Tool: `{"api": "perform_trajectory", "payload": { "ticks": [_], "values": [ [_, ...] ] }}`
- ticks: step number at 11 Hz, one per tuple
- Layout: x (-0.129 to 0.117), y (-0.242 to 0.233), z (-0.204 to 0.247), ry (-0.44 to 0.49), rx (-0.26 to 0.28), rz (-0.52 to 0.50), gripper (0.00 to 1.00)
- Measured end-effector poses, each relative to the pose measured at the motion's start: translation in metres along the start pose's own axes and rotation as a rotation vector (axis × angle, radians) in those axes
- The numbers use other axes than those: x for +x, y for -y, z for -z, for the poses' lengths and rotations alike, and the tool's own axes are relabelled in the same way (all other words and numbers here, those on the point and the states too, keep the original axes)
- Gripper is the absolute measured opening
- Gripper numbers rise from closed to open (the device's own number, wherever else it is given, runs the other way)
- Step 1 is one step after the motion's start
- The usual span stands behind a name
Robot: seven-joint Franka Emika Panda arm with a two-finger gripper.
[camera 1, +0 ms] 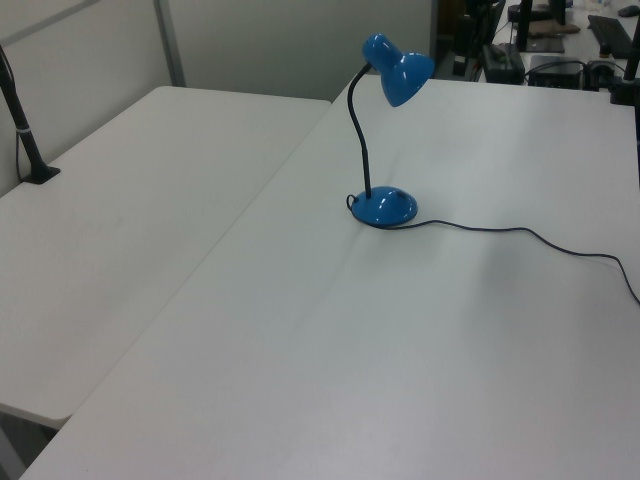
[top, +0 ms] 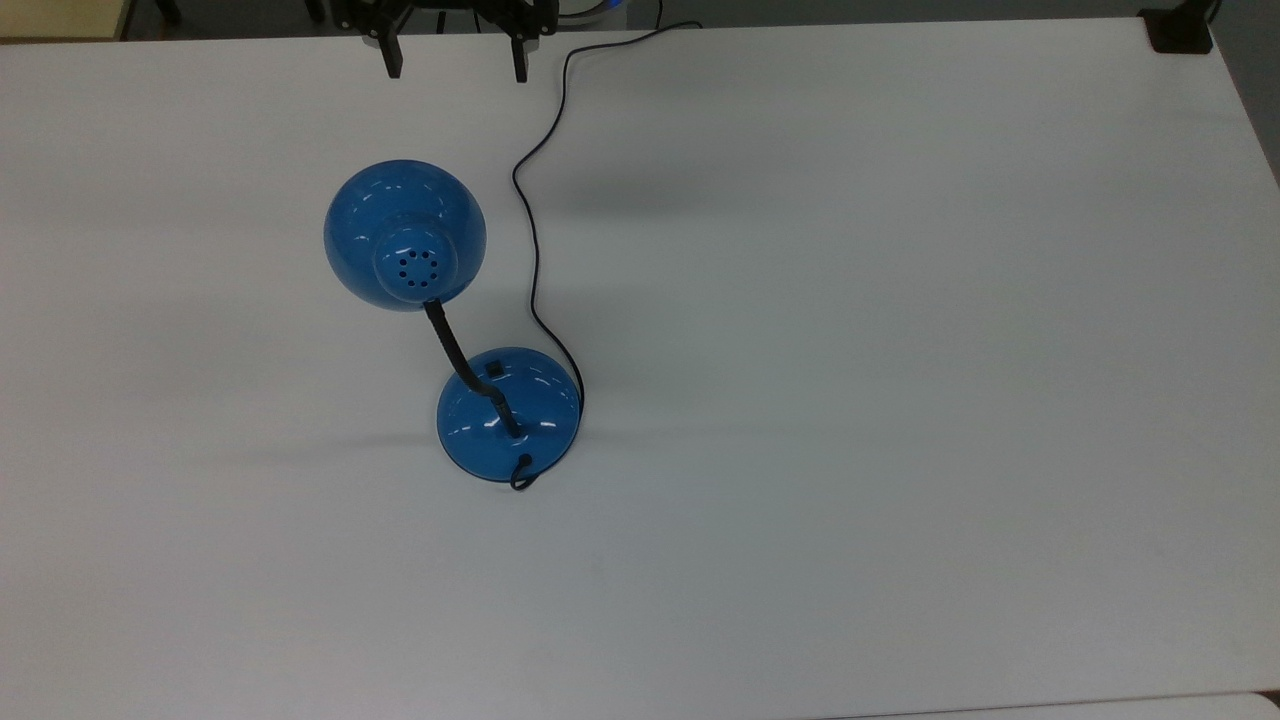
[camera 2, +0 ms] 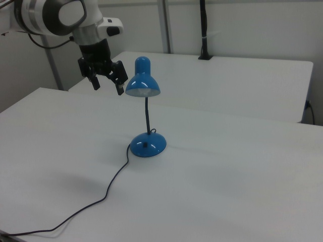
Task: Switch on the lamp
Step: 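Move the gripper down toward the blue lamp's round base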
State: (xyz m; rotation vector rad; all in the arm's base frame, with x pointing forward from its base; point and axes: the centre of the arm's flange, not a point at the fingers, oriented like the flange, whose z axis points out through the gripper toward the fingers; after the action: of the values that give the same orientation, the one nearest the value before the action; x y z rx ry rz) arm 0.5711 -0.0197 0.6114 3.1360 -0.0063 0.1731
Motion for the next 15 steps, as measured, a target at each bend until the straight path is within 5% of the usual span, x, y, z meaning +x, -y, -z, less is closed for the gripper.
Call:
{"api": "perform_trajectory", "payload": {
  "ticks": [10,13,15],
  "values": [
    [-0.001,0.002,-0.002,0.01,0.001,0.023,1.0],
    [-0.013,-0.003,-0.016,0.132,-0.025,0.351,1.0],
    [-0.018,-0.012,-0.042,0.197,-0.045,0.447,1.0]
  ]
}}
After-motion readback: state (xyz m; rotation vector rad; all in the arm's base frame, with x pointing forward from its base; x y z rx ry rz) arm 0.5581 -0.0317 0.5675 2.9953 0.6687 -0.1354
